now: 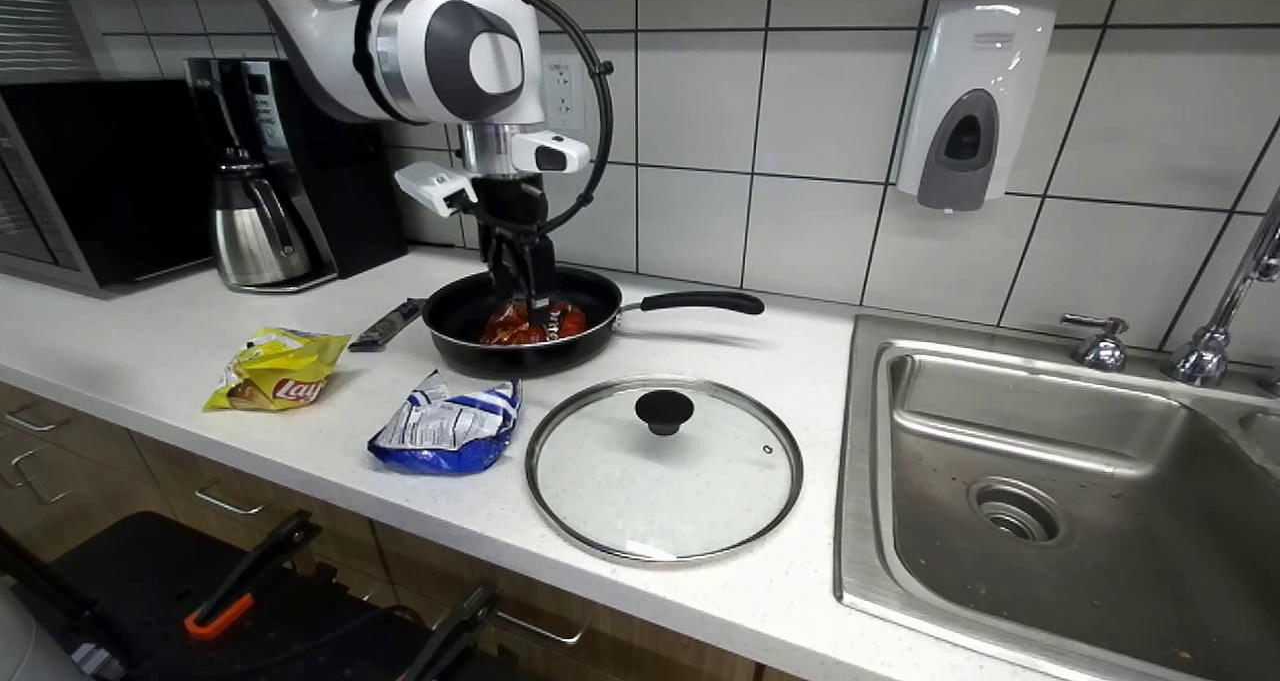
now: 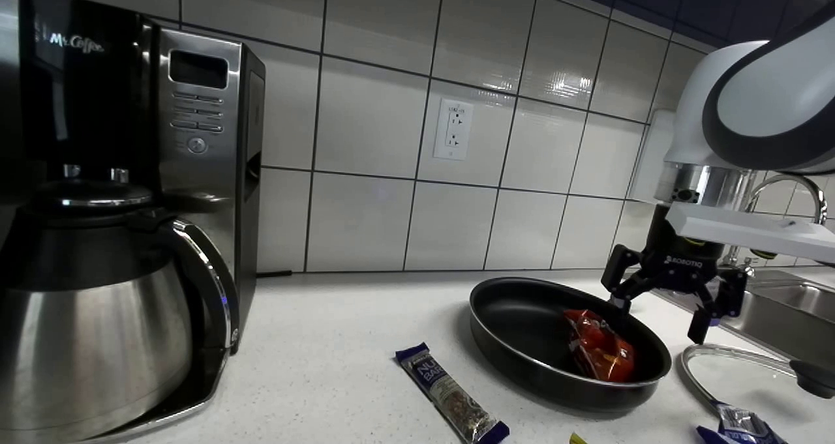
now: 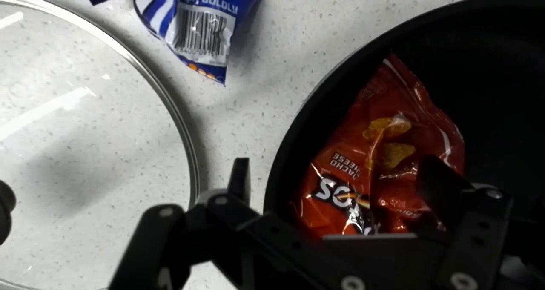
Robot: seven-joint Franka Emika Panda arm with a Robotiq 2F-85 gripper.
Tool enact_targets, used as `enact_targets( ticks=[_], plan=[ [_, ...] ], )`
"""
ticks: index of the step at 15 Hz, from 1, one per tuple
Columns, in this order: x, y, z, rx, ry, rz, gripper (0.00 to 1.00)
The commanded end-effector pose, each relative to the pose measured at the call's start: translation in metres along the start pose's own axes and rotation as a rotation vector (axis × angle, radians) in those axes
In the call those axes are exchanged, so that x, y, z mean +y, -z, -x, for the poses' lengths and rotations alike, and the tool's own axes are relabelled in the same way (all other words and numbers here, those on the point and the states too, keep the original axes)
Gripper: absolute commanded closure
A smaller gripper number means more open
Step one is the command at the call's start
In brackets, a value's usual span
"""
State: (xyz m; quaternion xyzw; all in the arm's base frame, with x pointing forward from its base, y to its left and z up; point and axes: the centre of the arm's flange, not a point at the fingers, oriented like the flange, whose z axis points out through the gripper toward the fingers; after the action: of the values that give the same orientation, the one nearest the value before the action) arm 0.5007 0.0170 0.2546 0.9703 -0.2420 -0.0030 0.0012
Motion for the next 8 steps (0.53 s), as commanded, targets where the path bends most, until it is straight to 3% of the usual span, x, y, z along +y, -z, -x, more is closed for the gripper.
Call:
enact_targets(
  ticks=[1, 8],
  plan=[
    [0.014, 0.008, 0.019, -0.014, 0.03, -0.047, 0.0],
    [0.03, 0.016, 0.041, -0.034, 0.048, -0.07, 0.0]
  ],
)
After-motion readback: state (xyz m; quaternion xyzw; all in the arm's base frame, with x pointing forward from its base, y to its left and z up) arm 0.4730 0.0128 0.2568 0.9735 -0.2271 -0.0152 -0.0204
